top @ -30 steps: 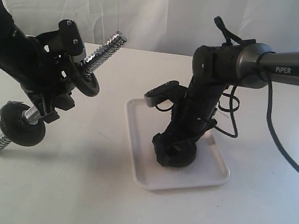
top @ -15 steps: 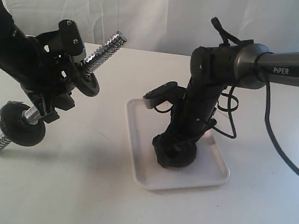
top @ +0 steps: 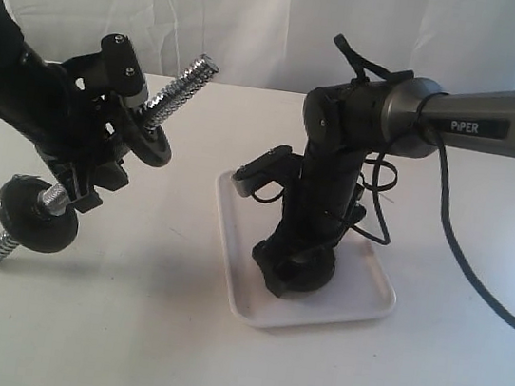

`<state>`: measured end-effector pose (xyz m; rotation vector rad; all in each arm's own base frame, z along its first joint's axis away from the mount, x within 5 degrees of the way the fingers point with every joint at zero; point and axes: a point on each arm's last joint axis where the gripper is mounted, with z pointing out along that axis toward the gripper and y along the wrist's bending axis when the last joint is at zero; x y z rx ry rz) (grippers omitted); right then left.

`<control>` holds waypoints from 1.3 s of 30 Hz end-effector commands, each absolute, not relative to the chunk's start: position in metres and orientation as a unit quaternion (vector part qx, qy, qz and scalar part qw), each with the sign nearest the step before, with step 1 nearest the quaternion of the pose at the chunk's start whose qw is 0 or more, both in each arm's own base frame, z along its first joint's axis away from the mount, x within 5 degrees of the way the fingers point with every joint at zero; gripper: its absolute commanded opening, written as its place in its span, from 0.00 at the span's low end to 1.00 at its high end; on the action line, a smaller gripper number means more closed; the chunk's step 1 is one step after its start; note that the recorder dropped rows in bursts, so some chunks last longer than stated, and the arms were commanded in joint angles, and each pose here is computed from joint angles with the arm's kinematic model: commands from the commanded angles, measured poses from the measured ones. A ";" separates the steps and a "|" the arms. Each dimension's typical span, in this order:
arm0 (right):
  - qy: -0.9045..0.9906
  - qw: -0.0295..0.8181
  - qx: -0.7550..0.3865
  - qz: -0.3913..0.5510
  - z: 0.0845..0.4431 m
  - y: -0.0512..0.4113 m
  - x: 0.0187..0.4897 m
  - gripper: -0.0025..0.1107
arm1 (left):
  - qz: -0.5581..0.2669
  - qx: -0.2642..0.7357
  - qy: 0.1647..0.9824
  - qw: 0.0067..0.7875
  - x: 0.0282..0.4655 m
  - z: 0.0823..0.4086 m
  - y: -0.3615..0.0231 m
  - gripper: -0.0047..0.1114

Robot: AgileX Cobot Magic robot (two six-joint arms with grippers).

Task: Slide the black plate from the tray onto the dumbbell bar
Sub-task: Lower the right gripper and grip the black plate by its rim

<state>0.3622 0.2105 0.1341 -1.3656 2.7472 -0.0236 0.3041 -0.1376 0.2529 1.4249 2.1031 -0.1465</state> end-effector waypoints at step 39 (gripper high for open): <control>0.889 0.038 -0.456 -0.029 0.114 0.210 0.363 0.95 | -0.053 0.500 0.779 0.376 0.303 0.292 -0.138 0.04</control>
